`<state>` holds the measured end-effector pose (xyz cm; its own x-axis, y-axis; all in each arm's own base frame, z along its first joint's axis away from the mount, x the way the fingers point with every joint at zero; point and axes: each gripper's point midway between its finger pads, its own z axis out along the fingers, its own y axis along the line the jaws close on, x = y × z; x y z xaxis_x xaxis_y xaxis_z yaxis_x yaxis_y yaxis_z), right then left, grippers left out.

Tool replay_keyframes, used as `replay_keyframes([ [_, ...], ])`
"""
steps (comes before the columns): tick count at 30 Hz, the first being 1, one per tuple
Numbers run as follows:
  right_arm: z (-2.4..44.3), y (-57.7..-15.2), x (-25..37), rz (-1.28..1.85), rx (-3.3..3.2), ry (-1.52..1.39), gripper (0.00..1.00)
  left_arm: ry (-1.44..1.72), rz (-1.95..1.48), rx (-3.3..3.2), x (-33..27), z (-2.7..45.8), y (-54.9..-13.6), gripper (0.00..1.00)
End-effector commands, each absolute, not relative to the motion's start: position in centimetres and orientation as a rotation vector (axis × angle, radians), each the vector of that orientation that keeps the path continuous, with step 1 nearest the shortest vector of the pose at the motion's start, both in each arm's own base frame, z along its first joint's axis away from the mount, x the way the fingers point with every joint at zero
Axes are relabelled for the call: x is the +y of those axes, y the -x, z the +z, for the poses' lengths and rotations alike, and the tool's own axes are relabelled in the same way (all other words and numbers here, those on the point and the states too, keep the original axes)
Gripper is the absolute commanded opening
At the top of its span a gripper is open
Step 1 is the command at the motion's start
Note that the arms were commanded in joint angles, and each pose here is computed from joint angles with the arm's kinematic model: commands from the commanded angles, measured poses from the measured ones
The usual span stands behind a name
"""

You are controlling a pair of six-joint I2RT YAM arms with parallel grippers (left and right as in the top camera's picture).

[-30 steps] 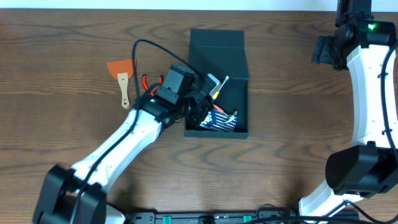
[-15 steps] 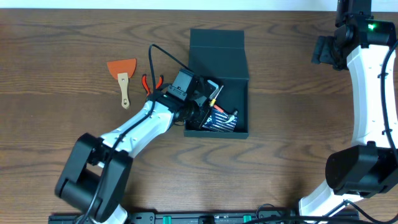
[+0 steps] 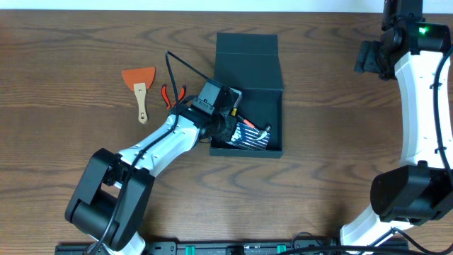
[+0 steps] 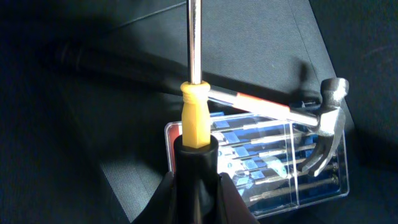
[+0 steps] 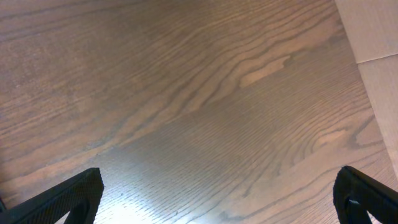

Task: Pack container
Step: 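Lift the screwdriver with the left gripper and carry it into the box, then release the screwdriver in the box and withdraw the left gripper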

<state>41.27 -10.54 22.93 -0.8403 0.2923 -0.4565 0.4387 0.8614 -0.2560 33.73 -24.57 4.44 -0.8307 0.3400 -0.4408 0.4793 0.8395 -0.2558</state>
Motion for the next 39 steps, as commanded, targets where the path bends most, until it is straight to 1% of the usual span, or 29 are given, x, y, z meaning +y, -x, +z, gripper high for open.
replay_keyframes([
  [1, 23.7, -41.3, -10.8, -0.507, 2.602, -0.557, 0.99, -0.571, -0.458, 2.638, -24.1, 4.5, -34.6, 0.06],
  [9, 23.7, -41.3, -10.8, -0.507, 2.602, -0.557, 0.99, -0.550, -0.381, 2.668, -23.0, 4.0, -34.5, 0.06],
  [25, 23.7, -41.3, -10.8, -0.507, 2.602, -0.557, 0.99, -0.551, -0.382, 2.670, -23.0, 4.0, -34.4, 0.06],
  [26, 23.7, -41.3, -10.8, -0.507, 2.602, -0.557, 0.99, -0.551, -0.382, 2.668, -23.0, 4.0, -34.5, 0.09],
  [28, 23.7, -41.3, -10.8, -0.507, 2.602, -0.557, 0.99, -0.550, -0.384, 2.664, -23.1, 4.1, -34.6, 0.21],
  [30, 23.7, -41.3, -10.8, -0.507, 2.602, -0.557, 0.99, -0.551, -0.384, 2.661, -23.1, 4.1, -34.6, 0.29],
  [31, 23.7, -41.3, -10.8, -0.507, 2.602, -0.557, 0.99, -0.551, -0.386, 2.660, -23.1, 4.1, -34.6, 0.36],
  [32, 23.7, -41.3, -10.8, -0.507, 2.602, -0.557, 0.99, -0.551, -0.386, 2.660, -23.2, 4.1, -34.6, 0.47],
  [33, 23.7, -41.3, -10.8, -0.507, 2.602, -0.557, 0.99, -0.551, -0.386, 2.660, -23.1, 4.1, -34.6, 0.50],
  [39, 23.7, -41.3, -10.8, -0.507, 2.602, -0.557, 0.99, -0.550, -0.388, 2.654, -23.2, 4.2, -34.7, 0.52],
])
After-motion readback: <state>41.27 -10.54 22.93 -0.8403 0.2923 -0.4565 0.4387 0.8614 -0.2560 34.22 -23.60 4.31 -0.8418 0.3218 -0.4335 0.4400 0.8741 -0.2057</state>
